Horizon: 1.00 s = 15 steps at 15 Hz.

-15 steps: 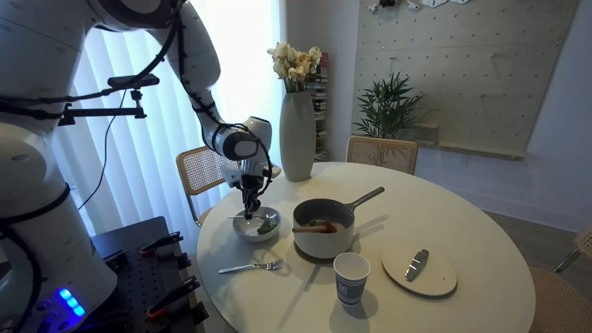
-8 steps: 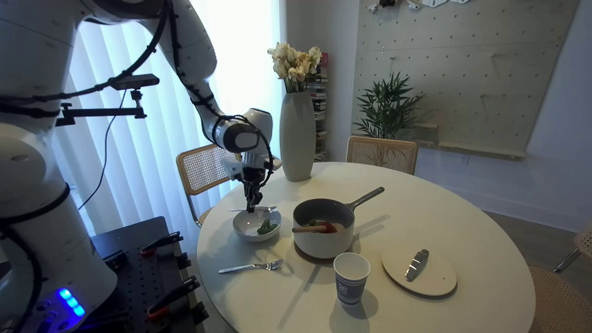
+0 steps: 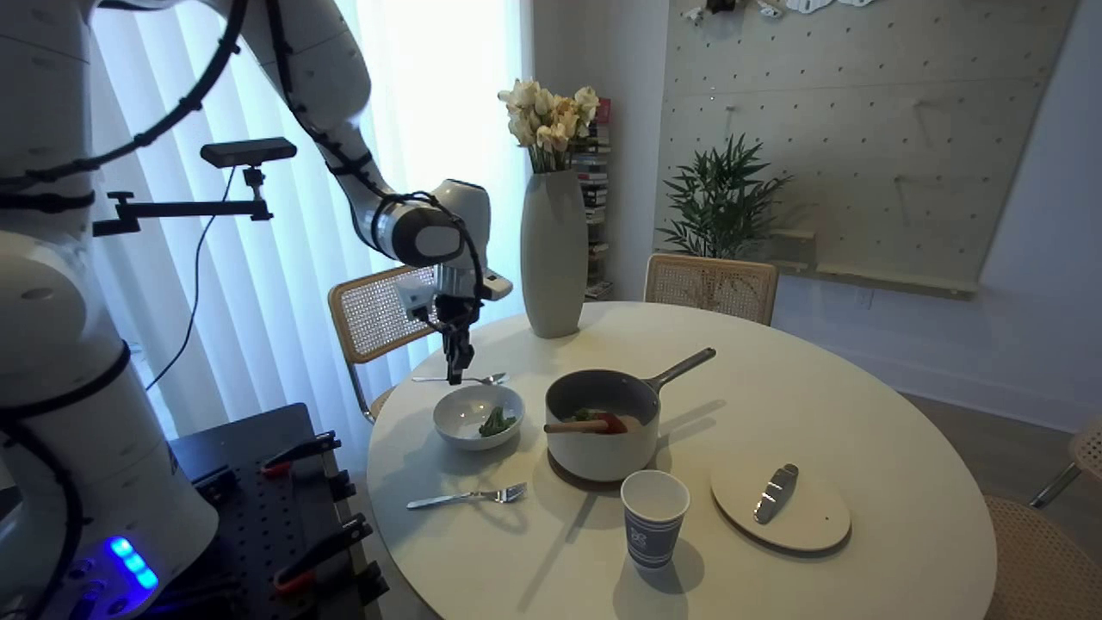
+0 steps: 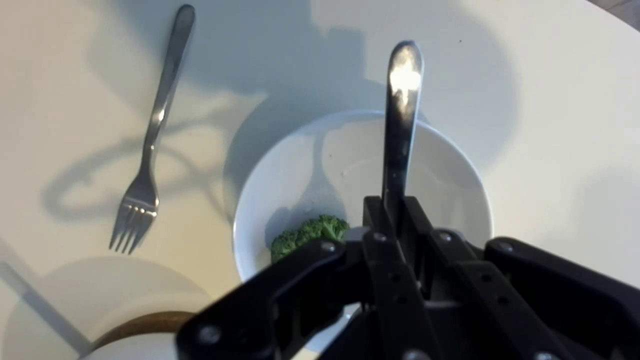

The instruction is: Move the white bowl to the left, remove the fork and then the spoon from the bowl and place them on the table, move the blue cup to the left

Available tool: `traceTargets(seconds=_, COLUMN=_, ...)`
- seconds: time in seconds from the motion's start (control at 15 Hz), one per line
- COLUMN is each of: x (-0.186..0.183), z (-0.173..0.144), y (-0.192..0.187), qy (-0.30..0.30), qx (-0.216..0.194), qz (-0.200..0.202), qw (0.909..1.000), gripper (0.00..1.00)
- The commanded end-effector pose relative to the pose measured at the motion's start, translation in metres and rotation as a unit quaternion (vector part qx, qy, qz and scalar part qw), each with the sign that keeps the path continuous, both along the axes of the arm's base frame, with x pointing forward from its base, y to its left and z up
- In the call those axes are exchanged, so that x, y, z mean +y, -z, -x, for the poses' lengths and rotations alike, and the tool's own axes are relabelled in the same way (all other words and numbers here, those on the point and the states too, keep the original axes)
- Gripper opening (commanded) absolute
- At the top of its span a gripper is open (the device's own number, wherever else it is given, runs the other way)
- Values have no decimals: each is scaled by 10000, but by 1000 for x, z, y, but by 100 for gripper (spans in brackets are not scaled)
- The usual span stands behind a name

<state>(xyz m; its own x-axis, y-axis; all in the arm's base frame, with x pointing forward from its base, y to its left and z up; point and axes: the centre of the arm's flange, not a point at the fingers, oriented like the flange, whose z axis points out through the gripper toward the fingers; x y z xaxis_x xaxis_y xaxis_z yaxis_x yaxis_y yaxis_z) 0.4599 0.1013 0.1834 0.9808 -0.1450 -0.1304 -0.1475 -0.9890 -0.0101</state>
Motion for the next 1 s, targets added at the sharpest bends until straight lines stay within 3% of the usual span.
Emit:
traceTargets(seconds=0.0, x=0, z=46, y=-27, qy=298, qx=-19, qz=160, qw=9994, gripper=3)
traceTargets(seconds=0.4, x=-32, z=94, y=-41, qy=751, qx=-57, qz=438, qw=9962, gripper=3)
traceTargets(seconds=0.93, x=-107, z=92, y=-36, qy=1042, qx=-60, qz=678, qw=9922, gripper=3)
